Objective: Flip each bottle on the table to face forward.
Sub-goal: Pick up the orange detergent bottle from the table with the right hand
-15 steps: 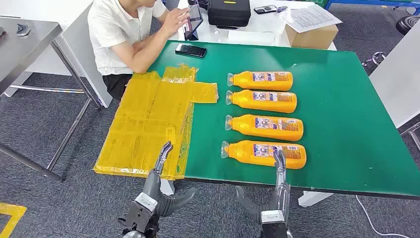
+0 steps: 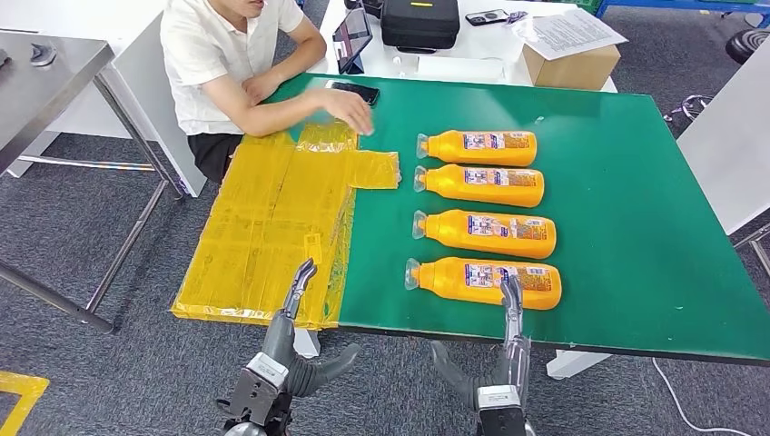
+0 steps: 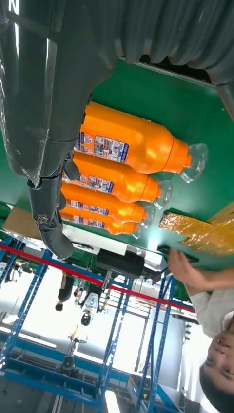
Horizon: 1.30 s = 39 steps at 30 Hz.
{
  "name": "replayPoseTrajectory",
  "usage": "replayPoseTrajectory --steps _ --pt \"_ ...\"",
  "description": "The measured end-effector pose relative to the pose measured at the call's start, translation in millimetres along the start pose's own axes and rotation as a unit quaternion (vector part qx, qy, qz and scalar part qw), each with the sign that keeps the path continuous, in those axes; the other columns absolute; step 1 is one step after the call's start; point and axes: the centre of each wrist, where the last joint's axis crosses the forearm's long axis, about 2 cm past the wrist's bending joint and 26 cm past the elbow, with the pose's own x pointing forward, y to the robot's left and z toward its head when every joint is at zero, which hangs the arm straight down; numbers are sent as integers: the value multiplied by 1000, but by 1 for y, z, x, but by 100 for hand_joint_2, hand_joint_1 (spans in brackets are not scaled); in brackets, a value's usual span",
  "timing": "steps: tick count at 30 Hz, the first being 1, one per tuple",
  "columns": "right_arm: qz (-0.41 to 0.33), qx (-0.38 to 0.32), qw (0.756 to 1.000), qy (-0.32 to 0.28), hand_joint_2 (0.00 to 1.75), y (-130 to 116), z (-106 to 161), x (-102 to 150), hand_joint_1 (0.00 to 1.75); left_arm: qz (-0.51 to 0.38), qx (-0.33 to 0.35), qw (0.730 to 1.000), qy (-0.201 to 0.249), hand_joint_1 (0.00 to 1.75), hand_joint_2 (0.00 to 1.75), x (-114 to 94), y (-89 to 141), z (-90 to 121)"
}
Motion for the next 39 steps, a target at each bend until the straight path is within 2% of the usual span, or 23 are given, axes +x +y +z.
replayPoseTrajectory --steps 3,6,11,17,20,23,32,39 --pt "35 6 999 -16 175 -1 0 0 0 1 -4 1000 1 0 175 0 0 0" --pt "138 46 988 -49 175 -9 -3 -2 0 -3 -17 1000 8 0 175 0 -1 -1" --pt "344 126 928 -73 175 -46 -6 -26 0 -15 -48 999 17 0 175 -2 -2 -8" --pt "477 157 864 -20 175 -96 -9 -63 0 -14 -69 997 17 0 175 -4 -4 -16" --pt "509 165 845 -10 175 -113 -13 -74 0 -12 -71 997 18 0 175 -4 -6 -18" --pt "521 171 836 -9 175 -122 -16 -79 0 -11 -71 997 19 0 175 -5 -7 -19" --pt "540 172 824 9 175 -134 -20 -88 0 -8 -75 997 21 0 175 -5 -9 -19" --pt "540 188 820 16 175 -132 -49 -104 0 1 -90 996 14 0 175 -3 -14 -23"
